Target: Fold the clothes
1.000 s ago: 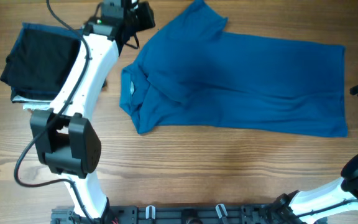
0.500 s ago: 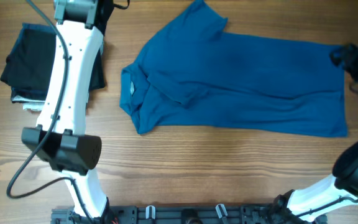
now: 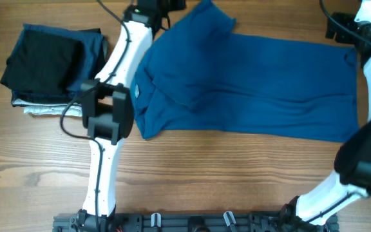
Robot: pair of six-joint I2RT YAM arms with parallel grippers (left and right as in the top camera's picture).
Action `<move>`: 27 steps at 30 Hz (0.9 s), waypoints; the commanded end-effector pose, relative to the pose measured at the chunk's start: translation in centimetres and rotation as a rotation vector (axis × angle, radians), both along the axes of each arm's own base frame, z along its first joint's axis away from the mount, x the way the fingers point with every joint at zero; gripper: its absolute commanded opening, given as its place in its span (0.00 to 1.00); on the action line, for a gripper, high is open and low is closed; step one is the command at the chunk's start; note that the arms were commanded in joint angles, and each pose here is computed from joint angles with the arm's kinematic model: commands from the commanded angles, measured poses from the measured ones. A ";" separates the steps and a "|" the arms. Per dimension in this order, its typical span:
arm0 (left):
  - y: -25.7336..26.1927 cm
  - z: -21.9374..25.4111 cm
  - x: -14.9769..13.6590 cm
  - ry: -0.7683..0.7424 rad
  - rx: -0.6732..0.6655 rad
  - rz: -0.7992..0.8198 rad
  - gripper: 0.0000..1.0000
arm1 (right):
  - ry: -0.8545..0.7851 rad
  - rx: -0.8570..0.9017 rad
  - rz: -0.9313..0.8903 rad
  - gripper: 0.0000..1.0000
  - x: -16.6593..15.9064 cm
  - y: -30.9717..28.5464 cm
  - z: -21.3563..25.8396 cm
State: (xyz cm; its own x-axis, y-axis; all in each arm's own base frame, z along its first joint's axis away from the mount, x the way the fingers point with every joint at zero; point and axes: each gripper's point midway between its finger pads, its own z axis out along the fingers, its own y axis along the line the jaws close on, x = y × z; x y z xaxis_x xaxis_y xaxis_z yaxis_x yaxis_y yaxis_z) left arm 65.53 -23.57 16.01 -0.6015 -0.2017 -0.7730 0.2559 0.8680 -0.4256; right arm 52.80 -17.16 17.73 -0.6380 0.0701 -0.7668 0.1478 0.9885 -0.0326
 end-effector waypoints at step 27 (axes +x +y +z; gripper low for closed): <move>7.8 -17.8 -1.5 0.305 0.356 0.116 0.48 | 0.194 0.030 -0.067 0.99 0.0 -4.2 -13.5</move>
State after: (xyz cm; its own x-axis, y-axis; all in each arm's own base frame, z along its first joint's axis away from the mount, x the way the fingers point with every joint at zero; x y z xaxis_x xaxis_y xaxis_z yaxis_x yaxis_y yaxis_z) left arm 64.48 -19.39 1.21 -0.7655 -0.0420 -0.6421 0.1564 0.9558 -0.2489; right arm 52.66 -21.10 3.88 -0.7656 0.1605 -0.6229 0.2166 0.9762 -0.0146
